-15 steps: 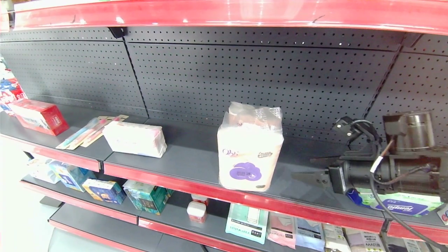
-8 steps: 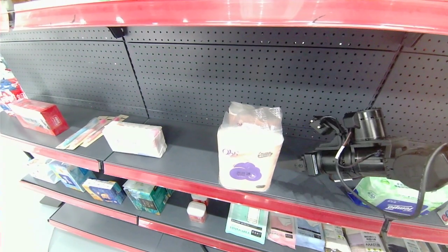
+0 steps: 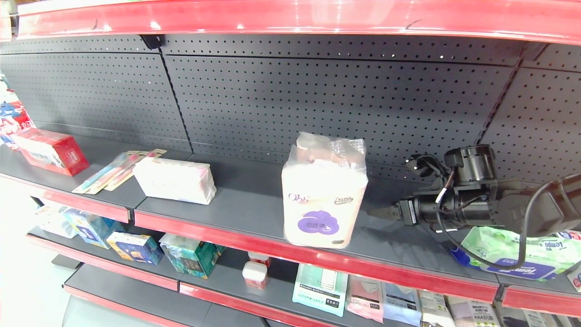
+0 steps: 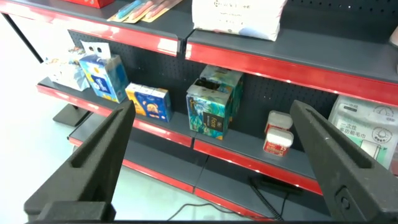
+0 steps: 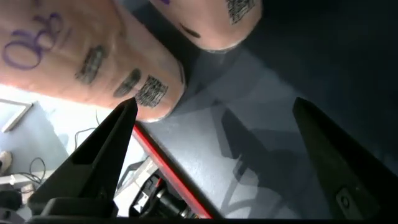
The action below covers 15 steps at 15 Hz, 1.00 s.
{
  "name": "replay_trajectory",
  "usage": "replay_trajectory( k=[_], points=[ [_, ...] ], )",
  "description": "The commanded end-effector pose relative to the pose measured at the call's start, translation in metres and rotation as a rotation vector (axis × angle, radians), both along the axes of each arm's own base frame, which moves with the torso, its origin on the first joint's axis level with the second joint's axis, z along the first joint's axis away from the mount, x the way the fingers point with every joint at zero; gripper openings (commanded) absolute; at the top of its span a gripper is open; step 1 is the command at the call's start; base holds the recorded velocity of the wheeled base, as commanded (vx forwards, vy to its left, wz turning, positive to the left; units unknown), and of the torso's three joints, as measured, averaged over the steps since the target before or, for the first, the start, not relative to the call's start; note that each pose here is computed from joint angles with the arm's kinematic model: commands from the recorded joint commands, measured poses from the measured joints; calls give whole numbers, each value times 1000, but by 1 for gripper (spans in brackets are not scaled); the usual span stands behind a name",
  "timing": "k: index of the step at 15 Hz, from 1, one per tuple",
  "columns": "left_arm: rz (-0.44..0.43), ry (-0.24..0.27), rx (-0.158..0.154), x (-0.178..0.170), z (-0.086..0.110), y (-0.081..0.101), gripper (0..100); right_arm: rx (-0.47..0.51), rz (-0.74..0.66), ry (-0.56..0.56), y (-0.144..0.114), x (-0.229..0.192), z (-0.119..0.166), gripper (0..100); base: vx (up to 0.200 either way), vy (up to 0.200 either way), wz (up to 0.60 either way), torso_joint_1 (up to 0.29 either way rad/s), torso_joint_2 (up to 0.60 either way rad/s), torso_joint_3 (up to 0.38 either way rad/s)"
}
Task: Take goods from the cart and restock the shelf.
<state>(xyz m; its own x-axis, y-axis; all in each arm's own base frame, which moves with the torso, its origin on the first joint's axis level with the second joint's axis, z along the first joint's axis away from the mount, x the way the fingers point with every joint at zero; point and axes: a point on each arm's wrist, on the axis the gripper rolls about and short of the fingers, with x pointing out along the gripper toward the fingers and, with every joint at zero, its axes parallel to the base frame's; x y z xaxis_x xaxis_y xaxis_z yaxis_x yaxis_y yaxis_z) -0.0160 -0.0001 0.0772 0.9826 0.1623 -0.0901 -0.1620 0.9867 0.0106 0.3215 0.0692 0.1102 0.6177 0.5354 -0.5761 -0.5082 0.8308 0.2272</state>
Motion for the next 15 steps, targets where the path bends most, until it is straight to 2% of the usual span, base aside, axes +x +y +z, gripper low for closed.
replay_trajectory(
  k=[1, 6, 15],
  points=[
    [1, 2, 0, 0, 0, 0, 100, 4, -7, 12, 2, 9, -5, 100, 0, 0, 0, 0, 0, 0],
    [1, 2, 0, 0, 0, 0, 100, -4, -6, 40, 5, 18, -18, 100, 0, 0, 0, 0, 0, 0],
    [1, 2, 0, 0, 0, 0, 100, 27, -51, 64, 22, 28, -18, 100, 0, 0, 0, 0, 0, 0]
  ],
)
